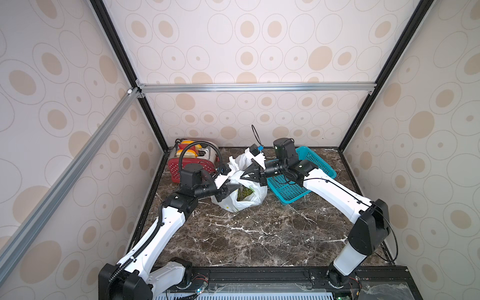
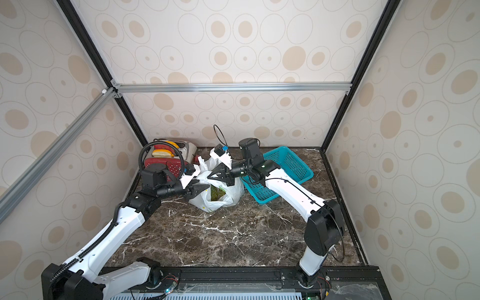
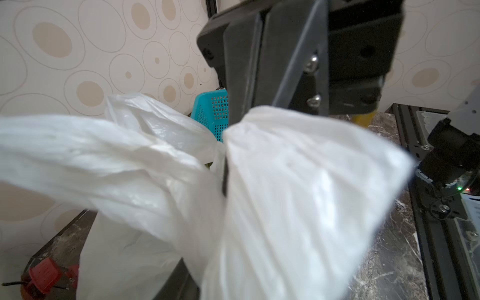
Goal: Place the pineapple into a plastic bag & tie a knot
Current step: Cross the plastic bag at the center of the board.
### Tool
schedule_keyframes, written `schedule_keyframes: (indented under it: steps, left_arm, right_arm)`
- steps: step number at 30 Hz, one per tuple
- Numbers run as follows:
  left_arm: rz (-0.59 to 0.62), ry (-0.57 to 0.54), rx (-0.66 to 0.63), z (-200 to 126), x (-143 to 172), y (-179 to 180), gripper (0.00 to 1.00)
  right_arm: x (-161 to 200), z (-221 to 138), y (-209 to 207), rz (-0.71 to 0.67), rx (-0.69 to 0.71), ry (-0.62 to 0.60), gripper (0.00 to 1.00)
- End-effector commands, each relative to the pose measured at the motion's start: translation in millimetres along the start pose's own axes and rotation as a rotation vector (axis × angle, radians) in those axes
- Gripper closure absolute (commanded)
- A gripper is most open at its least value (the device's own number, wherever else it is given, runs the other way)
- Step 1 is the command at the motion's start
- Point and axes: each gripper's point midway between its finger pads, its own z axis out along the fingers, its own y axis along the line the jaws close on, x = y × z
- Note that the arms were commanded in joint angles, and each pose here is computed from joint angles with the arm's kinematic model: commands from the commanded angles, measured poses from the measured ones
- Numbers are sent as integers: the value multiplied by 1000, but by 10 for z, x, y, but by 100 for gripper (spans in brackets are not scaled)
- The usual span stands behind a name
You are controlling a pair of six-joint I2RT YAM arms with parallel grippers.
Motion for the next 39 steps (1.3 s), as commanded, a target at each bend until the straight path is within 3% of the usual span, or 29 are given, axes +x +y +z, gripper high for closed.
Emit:
schedule_keyframes:
  steps: [1, 8, 16, 20, 23, 25, 27, 30, 32, 36, 39]
  left_arm:
    - [29, -41, 30, -55, -97, -106, 48]
    - [22, -85, 26, -44, -192, -80, 42]
    - [16, -103, 55, -17, -303, -63, 49]
    - [15, -95, 58, -3, -294, -53, 59]
    - [30, -93, 53, -5, -296, -44, 73]
    - [50, -92, 45, -13, -298, -40, 82]
    - [72, -89, 33, -26, -297, -33, 91]
    - [91, -88, 23, -41, -301, -31, 94]
    - [94, -84, 30, -32, -283, -41, 94]
    - [98, -86, 56, -1, -266, -59, 93]
    - [116, -94, 82, 16, -270, -89, 92]
  right_arm:
    - [31, 47, -108, -12, 33, 12, 100]
    - [131, 73, -114, -15, 28, 47, 100]
    - [144, 105, -80, -16, 1, 58, 100]
    - [156, 96, -66, -22, 3, 67, 100]
    - [169, 66, -62, -32, 19, 81, 100]
    - [182, 32, -68, -36, 36, 91, 94]
    - [174, -32, -70, -34, 51, 93, 81]
    - [134, -173, -29, -21, 67, 81, 57]
    - [73, -287, 23, -2, 75, 59, 47]
    - [-66, -444, 48, 96, 123, 20, 39]
    - [-175, -457, 4, 246, 142, -7, 38]
